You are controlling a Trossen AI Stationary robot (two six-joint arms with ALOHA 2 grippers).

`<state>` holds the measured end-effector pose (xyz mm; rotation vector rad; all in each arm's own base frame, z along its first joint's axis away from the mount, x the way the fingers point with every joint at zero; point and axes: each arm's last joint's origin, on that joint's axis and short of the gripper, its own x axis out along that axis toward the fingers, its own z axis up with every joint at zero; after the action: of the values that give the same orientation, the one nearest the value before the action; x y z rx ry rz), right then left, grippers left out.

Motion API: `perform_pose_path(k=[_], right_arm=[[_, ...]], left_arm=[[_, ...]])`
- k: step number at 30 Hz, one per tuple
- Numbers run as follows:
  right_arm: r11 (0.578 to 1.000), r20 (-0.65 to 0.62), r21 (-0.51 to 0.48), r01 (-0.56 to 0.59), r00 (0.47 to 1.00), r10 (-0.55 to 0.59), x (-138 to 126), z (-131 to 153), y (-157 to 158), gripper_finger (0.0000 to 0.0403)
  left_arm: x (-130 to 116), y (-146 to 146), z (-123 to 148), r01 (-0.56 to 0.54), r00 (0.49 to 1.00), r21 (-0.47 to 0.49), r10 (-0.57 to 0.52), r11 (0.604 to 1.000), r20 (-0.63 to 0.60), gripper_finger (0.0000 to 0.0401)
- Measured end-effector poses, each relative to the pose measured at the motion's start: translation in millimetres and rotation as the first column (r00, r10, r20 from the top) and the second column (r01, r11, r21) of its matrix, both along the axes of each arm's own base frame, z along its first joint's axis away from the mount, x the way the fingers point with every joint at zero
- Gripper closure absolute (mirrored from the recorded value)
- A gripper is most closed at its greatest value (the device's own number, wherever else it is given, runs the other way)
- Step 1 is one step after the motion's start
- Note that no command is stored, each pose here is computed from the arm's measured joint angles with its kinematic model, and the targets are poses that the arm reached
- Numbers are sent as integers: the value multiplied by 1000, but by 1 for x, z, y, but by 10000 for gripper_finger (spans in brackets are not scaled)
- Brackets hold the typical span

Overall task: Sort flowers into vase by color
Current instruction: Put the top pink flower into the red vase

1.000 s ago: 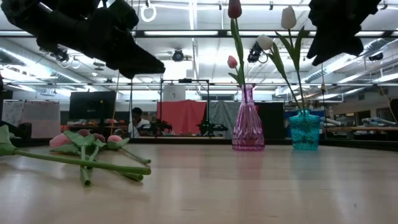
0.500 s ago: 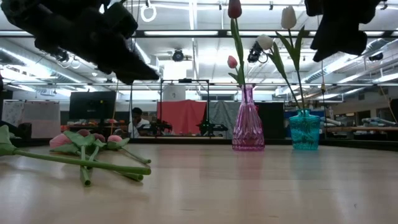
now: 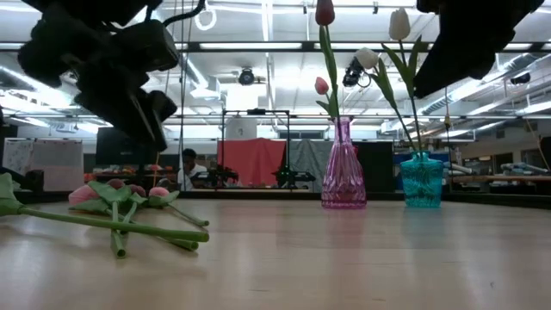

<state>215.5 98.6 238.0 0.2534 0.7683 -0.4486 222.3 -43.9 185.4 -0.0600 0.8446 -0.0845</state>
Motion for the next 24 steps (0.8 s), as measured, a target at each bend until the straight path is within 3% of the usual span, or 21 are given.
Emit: perform_pose_path(k=[4, 7, 15, 19, 24], right_arm=[[999, 0, -43, -20, 1000, 20, 11, -12, 8, 241], [996, -2, -57, -73, 997, 73, 21, -19, 14, 241], [980, 43, -18, -197, 979, 197, 49, -35, 23, 241], [969, 47, 1, -247, 968, 247, 59, -43, 25, 241], [969, 31, -9, -247, 969, 247, 63, -50, 23, 241]], left_arm=[[3, 4, -6, -43, 999, 106, 46, 993, -29, 270], [8, 9, -12, -45, 991, 154, 64, 987, -118, 270], [34, 9, -24, 139, 944, 310, -32, 940, -327, 270], [47, 9, -28, 215, 910, 400, -34, 891, -413, 270], [55, 9, -41, 340, 856, 421, -92, 841, -508, 270]])
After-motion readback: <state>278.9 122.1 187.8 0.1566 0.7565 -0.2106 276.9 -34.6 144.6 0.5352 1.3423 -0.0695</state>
